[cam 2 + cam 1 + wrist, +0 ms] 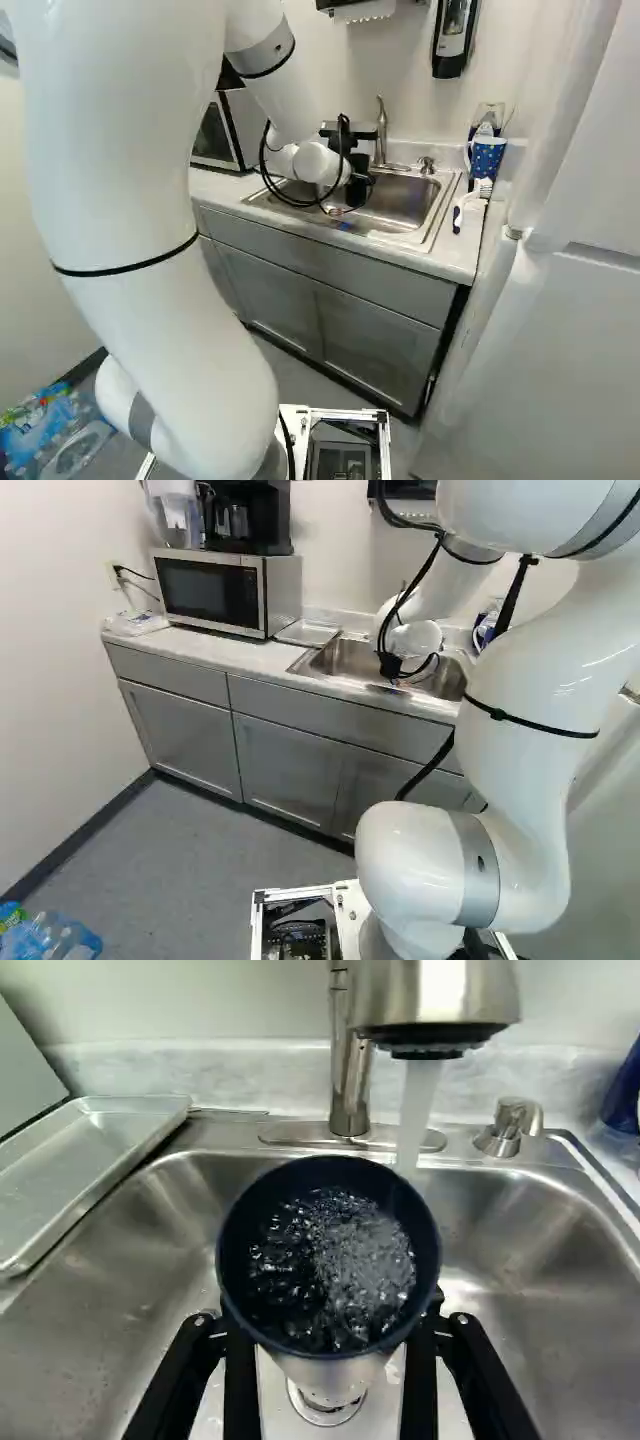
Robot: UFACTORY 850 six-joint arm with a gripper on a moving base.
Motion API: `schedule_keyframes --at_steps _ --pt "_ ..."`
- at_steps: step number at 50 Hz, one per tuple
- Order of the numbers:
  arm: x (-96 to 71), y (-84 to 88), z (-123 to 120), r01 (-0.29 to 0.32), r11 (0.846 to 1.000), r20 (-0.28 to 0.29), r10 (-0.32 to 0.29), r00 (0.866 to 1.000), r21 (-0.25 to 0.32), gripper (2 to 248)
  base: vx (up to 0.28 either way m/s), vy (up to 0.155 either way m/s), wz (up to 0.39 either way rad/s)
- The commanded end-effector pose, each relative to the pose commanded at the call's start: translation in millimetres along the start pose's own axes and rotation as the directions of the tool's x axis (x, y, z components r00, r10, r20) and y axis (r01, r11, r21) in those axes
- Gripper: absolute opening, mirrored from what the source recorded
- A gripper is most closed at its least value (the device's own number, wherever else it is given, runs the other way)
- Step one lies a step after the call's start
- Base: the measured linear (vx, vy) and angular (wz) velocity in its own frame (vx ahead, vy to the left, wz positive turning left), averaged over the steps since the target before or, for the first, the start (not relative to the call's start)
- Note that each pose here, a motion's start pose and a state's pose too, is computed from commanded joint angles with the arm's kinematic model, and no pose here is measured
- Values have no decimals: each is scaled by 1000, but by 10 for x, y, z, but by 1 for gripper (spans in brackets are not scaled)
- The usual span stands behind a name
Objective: Rinse the cup and place it in the tray
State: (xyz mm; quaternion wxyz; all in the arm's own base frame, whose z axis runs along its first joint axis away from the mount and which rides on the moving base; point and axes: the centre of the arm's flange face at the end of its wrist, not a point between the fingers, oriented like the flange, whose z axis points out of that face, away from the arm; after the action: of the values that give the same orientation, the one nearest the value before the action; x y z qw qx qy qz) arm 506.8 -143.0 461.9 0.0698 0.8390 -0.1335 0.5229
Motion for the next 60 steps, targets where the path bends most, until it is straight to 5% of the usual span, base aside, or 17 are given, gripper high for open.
schedule_keyframes --at_steps 23,60 --pt "29 -379 5 31 997 -7 -31 999 64 125 0 0 0" --pt "500 -923 126 69 987 -92 -56 994 145 125 0 0 0"
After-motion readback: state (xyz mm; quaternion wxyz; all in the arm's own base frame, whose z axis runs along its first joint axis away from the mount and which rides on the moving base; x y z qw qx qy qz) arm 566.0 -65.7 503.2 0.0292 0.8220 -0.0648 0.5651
